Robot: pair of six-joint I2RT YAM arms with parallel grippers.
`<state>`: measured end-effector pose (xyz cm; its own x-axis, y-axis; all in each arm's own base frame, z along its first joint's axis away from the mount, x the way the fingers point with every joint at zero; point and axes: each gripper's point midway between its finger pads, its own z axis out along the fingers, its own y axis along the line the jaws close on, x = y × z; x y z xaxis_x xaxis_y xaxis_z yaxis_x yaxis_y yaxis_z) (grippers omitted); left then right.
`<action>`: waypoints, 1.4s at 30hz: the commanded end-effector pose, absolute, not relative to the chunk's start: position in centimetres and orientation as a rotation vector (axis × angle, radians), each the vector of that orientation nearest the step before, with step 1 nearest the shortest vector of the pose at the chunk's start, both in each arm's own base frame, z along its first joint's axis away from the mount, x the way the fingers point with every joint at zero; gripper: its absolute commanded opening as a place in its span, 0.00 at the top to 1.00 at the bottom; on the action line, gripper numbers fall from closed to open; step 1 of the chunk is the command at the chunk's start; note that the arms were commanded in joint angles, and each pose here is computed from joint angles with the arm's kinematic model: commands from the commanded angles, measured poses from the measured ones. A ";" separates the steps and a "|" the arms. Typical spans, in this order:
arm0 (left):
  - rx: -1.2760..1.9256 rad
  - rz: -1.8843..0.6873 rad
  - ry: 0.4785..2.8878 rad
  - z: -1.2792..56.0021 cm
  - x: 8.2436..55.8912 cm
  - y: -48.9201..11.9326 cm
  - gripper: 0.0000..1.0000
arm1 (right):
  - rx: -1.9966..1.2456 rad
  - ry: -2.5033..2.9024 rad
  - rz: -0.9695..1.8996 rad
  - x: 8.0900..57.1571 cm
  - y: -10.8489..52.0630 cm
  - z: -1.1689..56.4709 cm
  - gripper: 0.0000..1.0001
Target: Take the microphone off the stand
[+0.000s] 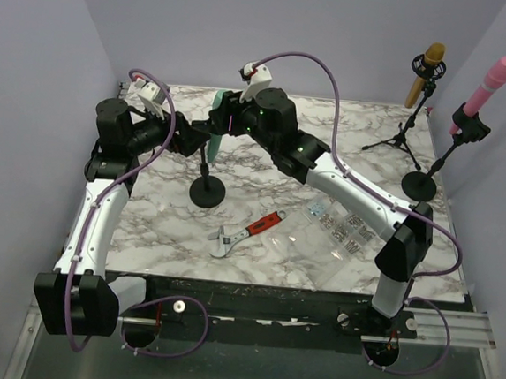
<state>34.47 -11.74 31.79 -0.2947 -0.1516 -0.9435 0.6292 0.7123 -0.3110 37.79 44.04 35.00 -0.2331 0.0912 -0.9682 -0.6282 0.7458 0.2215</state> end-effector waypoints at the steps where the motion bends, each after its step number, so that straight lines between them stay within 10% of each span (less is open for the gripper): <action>1: 0.439 -0.800 1.671 32.6 34.6 -12.0 0.15 | -0.465 1.744 0.727 37.6 44.6 33.3 0.99; 8: 0.427 -0.781 1.636 33.0 34.8 -11.8 0.33 | -0.472 1.758 0.731 37.8 44.9 32.7 0.99; 13: 0.389 -0.748 1.655 32.7 35.6 -11.2 1.00 | -0.463 1.756 0.746 38.0 45.0 33.0 0.99; 42: 0.346 -0.670 1.789 27.3 35.7 -13.6 1.00 | 0.097 1.746 0.456 44.4 26.6 36.2 0.99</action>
<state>36.06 -13.65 32.47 -0.1483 -0.1054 -0.9833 0.6125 0.7709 -0.1750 44.84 29.26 34.52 -0.2790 0.2551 -0.9258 -0.2159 0.9227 0.3194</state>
